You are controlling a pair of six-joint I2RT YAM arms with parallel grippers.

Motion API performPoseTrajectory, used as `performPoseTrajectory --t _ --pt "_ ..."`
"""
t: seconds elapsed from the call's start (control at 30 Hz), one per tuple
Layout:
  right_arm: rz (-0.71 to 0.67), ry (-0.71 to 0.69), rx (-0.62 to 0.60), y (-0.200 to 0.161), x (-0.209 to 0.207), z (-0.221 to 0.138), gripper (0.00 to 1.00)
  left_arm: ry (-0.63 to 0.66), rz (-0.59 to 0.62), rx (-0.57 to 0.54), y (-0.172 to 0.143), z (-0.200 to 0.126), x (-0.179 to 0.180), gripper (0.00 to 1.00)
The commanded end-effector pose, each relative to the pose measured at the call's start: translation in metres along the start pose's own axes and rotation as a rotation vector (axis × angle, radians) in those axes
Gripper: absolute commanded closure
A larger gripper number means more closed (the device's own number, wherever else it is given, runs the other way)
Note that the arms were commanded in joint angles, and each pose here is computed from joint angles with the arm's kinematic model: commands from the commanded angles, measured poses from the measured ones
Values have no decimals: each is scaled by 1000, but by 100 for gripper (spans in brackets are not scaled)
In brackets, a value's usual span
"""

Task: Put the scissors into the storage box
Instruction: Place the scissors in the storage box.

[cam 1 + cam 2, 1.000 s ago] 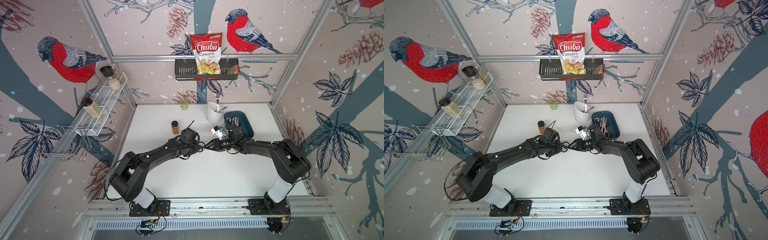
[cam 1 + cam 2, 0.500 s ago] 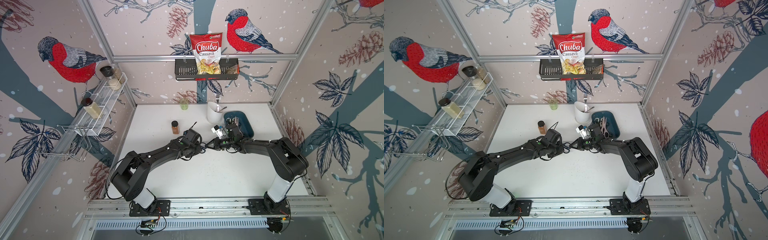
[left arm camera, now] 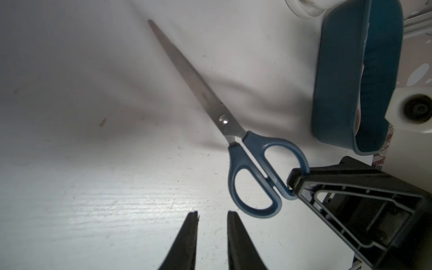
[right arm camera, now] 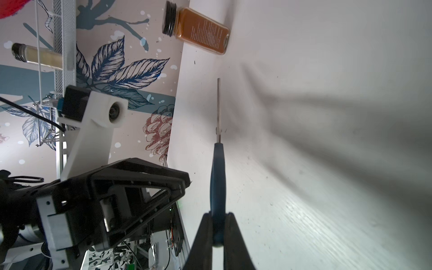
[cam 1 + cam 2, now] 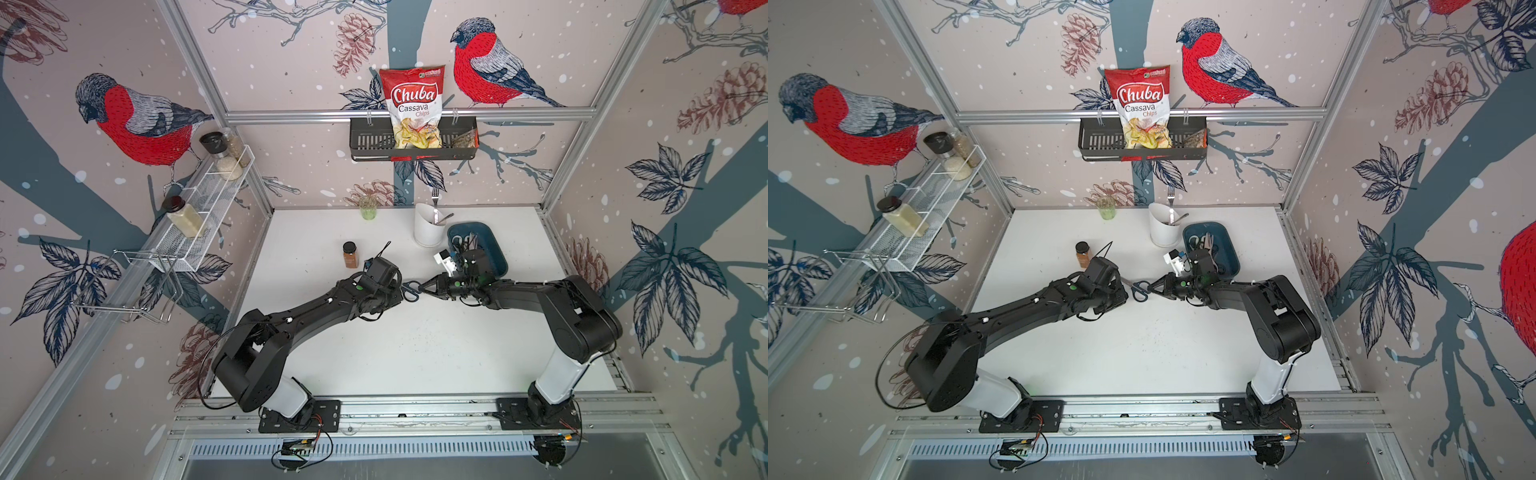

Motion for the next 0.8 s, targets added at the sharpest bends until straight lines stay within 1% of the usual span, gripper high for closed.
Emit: performPoseTrajectory --t 0.0,0.1,0.2,0.37,0.5,0.6,0.77 --pt "-28 4 -62 17 4 -19 94 12 -46 -69 11 -12 7 67" --pt "-39 -50 -105 27 -4 -43 94 2 -74 -139 24 -25 12 66" --pt "-39 -122 -167 38 -14 -75 94 26 -90 -184 33 -33 25 66" --pt "7 -246 -302 55 -35 -137 95 80 -107 -207 37 -34 49 66" --pt "66 -307 -441 64 -50 -183 95 90 -117 -218 37 -35 57 66" --pt "88 -330 -523 69 -56 -203 95 87 -122 -217 37 -33 58 66" --pt "113 -325 -549 72 -66 -205 95 85 -123 -209 37 -31 57 66"
Point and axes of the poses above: each gripper's point midway between its finger pads, its own z axis out along the fingers, its own x axis along the line the jaws close on, y = z × x, the point moved 1 cm from there along -z, back along the fingers, and after that the axes turned 4 degrees about z, right-handed, at the moved point
